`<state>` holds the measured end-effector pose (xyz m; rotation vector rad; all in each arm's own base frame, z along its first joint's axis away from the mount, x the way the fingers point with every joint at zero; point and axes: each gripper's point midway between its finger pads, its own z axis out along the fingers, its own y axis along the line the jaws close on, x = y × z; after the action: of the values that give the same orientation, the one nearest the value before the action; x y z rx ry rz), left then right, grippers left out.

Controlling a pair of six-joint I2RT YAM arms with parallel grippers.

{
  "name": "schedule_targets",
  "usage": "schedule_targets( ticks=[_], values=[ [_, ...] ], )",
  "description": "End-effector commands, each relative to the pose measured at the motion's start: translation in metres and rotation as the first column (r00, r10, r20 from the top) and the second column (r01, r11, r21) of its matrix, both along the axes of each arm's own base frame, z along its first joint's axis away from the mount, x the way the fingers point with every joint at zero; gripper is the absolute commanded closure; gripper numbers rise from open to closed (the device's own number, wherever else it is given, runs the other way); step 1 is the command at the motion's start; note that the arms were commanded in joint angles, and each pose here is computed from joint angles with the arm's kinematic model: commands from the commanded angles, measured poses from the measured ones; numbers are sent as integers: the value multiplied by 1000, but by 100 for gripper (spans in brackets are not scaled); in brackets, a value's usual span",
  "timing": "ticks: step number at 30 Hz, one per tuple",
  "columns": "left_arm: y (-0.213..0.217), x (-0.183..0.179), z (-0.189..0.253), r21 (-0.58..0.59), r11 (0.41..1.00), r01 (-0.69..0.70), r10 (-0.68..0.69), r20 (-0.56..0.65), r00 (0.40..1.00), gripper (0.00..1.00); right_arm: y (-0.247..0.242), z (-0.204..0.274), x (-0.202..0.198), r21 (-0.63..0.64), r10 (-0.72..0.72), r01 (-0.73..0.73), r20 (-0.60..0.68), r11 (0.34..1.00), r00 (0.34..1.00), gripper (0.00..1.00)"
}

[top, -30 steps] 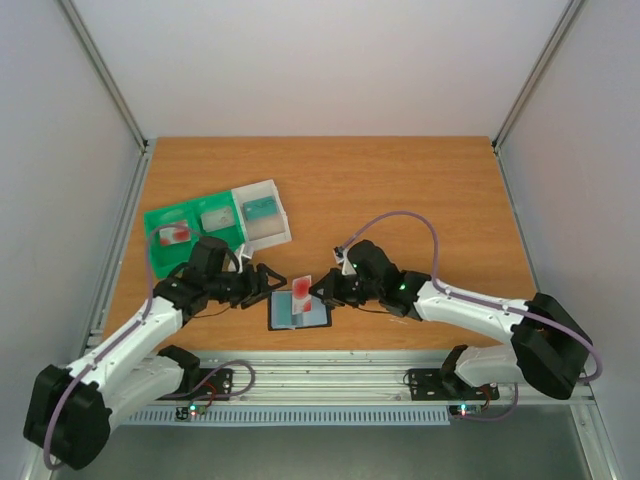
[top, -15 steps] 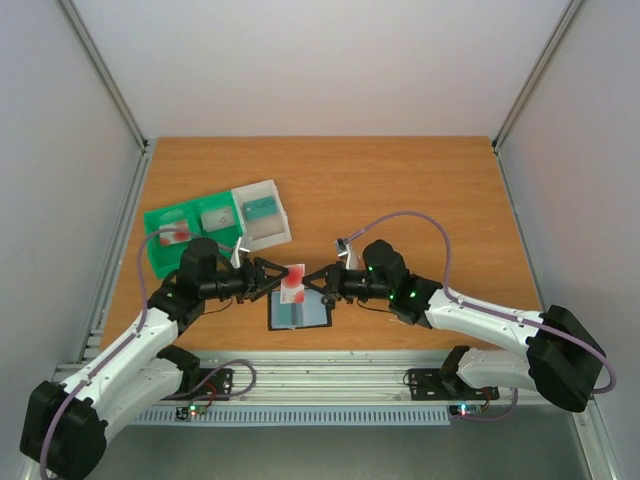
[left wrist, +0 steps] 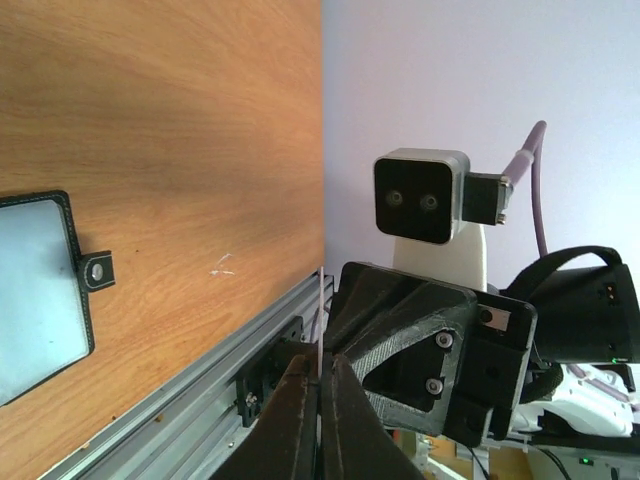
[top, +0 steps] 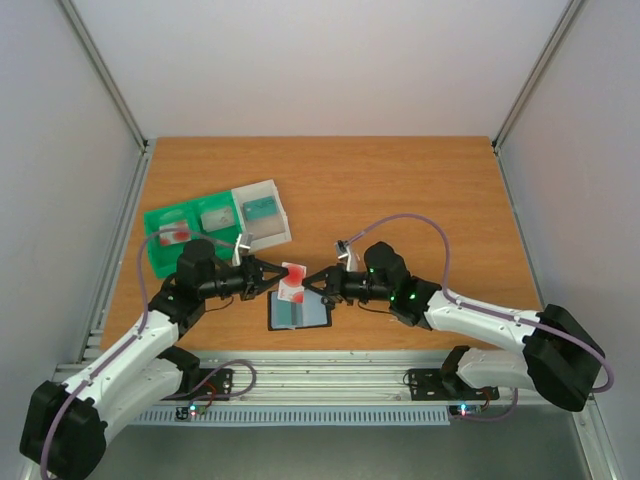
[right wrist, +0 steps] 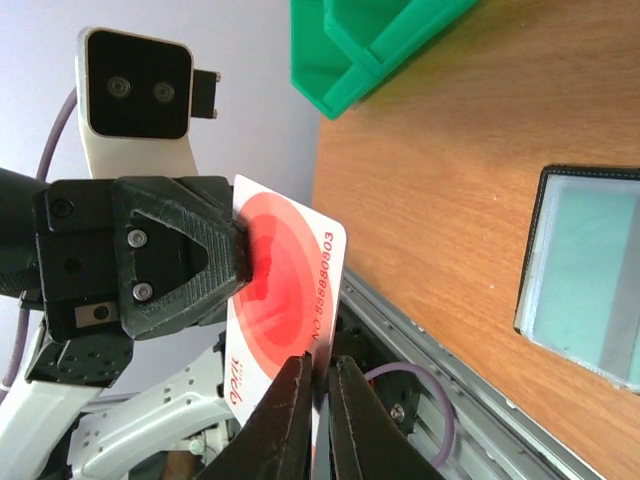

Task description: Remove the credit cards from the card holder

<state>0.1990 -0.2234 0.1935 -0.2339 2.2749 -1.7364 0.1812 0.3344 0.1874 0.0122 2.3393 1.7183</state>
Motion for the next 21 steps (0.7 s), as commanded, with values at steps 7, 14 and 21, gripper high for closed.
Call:
schedule_targets(
  ticks=[7,14,21],
  values=[
    [-5,-20,20,59,987,148,-153,98,983,100,-26,21,-19,-191,124,-81,230,978,965,73],
    [-9,-41,34,108,946,305,-320,162,934,100,-44,61,-31,-371,305,-157,384,915,871,69],
    [-11,-62,52,93,913,398,-408,220,886,99,-39,76,-48,-418,470,-305,380,856,797,67]
  ],
)
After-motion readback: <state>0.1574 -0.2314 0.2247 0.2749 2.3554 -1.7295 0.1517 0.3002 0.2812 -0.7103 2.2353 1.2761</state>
